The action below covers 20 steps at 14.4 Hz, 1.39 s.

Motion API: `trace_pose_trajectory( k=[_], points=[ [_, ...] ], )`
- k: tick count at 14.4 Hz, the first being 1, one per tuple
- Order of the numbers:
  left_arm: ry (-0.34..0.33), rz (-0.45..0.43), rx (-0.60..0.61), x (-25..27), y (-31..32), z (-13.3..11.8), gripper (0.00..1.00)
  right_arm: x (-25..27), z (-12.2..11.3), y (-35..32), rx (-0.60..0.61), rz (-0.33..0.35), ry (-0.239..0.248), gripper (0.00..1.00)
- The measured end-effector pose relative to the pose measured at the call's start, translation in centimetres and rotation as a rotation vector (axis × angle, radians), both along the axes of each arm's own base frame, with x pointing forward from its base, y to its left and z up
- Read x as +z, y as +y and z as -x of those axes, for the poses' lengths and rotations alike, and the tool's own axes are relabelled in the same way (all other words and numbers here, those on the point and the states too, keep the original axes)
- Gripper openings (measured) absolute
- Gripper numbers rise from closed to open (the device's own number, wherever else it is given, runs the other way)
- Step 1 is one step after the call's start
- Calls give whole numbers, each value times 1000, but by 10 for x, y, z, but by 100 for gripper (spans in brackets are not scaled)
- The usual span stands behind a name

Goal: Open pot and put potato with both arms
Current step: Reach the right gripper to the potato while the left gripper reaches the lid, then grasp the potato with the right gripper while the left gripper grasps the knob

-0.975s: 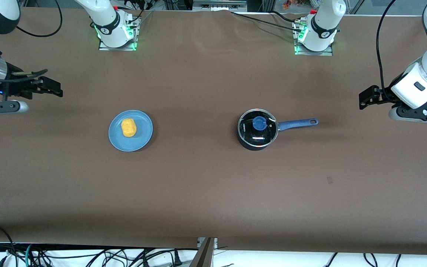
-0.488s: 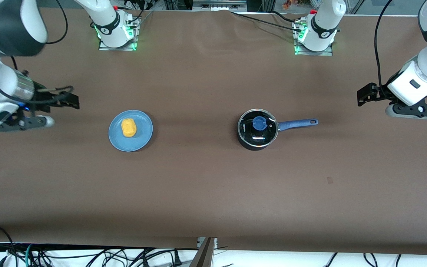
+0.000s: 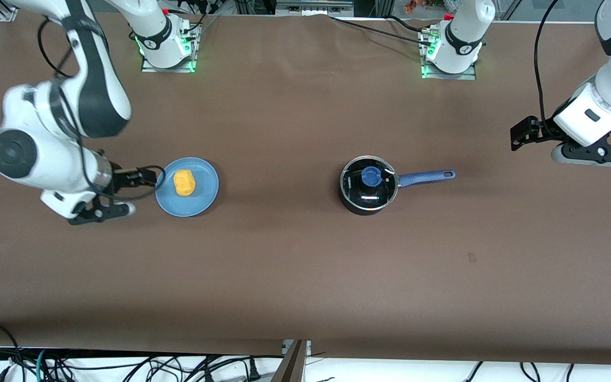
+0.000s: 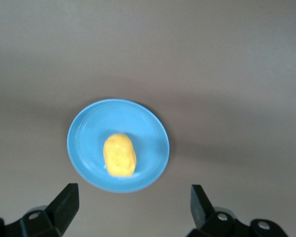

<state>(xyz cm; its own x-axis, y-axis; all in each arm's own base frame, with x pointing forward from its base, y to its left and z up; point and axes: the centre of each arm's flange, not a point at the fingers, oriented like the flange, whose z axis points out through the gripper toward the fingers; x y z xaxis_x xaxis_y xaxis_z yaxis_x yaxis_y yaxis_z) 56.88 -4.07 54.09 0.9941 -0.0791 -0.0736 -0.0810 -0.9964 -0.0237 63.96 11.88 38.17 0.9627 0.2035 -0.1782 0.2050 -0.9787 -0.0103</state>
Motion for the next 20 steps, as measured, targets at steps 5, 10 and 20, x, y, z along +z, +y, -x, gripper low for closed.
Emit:
trace_pose_trajectory(
  k=[5,10,20],
  points=[
    [99,-1,-2,-72,-2,-29,100,-49,10,5,10,11,48,100],
    [108,149,79,-62,-91,-22,100,-85,27,8,19,8,43,100],
    [126,131,293,-217,-257,14,100,-143,81,11,23,-14,-48,100]
  ],
)
